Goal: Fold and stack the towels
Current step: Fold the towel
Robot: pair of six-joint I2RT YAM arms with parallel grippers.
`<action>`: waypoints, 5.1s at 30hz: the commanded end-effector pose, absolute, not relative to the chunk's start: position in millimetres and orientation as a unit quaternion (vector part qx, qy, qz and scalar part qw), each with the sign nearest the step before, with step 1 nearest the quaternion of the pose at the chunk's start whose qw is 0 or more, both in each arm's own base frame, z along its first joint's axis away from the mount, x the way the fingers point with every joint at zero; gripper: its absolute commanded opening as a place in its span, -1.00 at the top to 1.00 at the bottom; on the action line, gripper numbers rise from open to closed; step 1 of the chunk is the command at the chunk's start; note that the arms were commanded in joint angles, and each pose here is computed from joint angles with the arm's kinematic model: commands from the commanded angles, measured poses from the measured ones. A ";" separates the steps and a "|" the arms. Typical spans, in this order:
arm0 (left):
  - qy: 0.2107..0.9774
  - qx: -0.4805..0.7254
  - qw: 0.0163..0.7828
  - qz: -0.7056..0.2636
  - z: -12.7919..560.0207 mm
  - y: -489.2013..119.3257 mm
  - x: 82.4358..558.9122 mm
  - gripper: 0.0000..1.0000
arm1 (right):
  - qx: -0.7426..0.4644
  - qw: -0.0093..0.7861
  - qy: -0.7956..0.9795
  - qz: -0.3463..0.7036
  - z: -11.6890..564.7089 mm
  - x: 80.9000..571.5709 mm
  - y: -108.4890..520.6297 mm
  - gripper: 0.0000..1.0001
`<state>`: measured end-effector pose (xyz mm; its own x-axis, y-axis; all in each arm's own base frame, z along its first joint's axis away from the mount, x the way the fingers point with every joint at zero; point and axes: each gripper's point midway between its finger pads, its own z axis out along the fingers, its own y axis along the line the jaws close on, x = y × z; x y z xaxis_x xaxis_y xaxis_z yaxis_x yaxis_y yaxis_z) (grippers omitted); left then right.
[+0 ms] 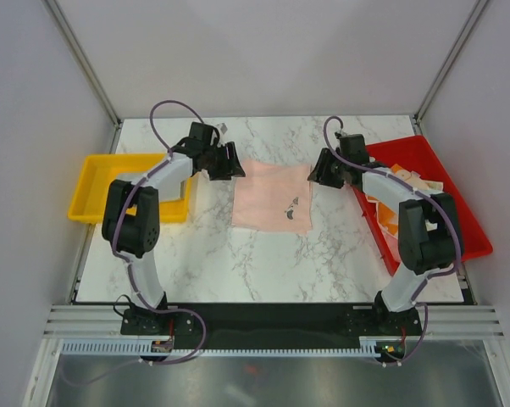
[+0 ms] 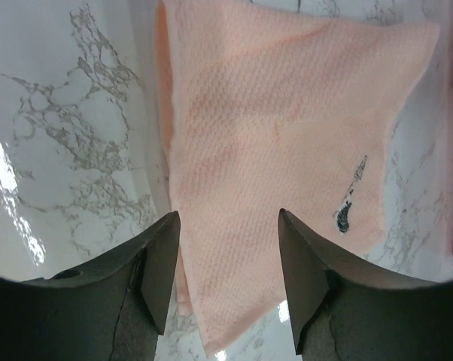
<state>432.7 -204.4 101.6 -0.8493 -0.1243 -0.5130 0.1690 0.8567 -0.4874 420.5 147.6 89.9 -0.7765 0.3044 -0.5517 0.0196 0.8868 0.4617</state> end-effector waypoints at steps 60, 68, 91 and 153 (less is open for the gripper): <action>0.855 0.109 0.344 -0.372 118.3 -239.3 534.0 0.95 | 0.045 0.418 0.866 0.269 93.4 478.2 146.2 1.00; 0.831 0.135 0.345 -0.414 129.0 -248.2 530.8 0.95 | 0.045 0.432 0.852 0.292 101.6 470.5 148.7 1.00; 0.762 0.134 0.368 -0.516 311.2 -236.7 351.0 0.96 | -0.063 0.589 0.723 0.354 306.9 320.1 145.5 1.00; 0.959 -0.052 0.201 -0.192 43.7 -193.2 370.8 0.17 | 0.047 0.300 0.905 0.298 63.3 318.4 203.7 0.57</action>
